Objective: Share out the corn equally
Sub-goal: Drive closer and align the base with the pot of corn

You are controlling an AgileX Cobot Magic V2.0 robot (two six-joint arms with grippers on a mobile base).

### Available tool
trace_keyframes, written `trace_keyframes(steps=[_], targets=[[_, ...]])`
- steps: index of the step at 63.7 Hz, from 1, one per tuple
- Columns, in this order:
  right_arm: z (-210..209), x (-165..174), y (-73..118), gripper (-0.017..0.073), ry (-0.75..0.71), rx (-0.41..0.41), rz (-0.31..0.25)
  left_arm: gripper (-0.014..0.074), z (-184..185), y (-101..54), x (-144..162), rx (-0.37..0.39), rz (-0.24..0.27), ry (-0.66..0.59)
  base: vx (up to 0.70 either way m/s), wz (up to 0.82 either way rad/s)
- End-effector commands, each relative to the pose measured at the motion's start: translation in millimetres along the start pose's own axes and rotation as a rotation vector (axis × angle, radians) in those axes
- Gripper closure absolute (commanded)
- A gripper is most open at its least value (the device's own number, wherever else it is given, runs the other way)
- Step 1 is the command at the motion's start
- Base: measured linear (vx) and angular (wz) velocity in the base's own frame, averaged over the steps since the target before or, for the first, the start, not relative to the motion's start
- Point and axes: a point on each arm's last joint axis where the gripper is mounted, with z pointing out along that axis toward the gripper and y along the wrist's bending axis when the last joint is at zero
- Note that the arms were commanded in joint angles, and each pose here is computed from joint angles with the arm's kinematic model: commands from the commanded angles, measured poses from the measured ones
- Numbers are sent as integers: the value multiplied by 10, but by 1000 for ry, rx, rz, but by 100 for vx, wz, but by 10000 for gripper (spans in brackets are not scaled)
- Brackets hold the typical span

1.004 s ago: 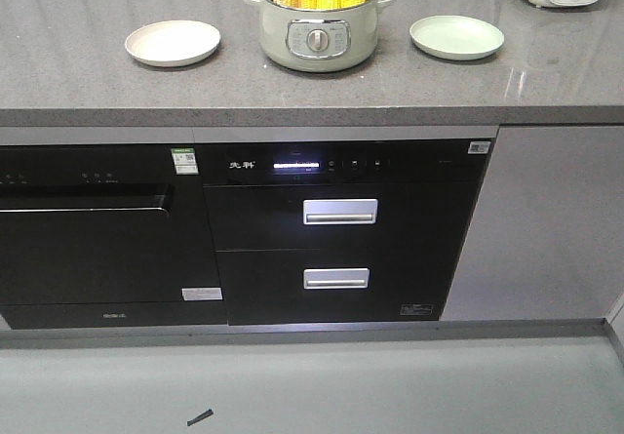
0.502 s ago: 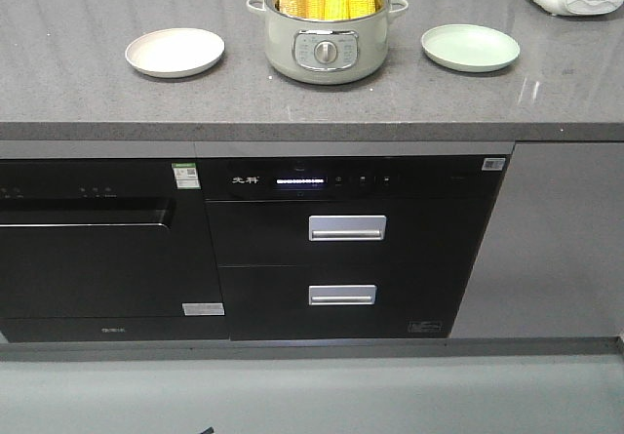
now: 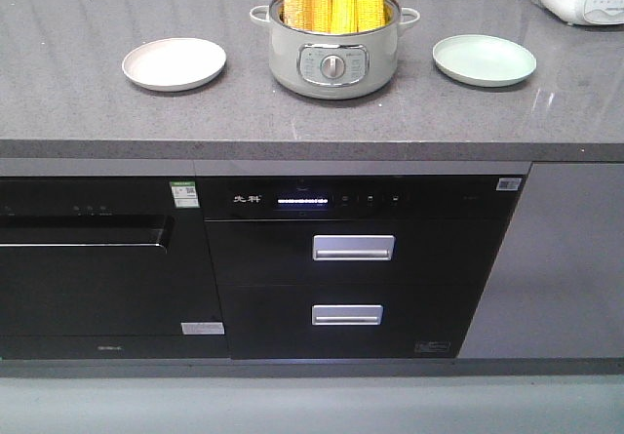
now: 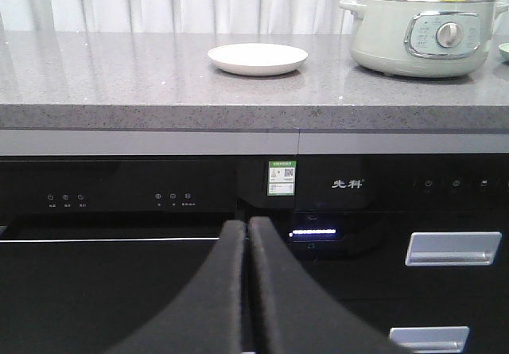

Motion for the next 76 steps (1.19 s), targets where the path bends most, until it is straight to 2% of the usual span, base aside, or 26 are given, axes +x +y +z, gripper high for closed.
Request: trace_keyframes(steps=[1,76], targets=[[-4,-39,-6,562,-64,8,-20,600,-4,1,-28,3,-8,-79,12,0],[-4,-39,-6,562,-64,8,-20,600,-4,1,-28,3,-8,-79,10,-1]])
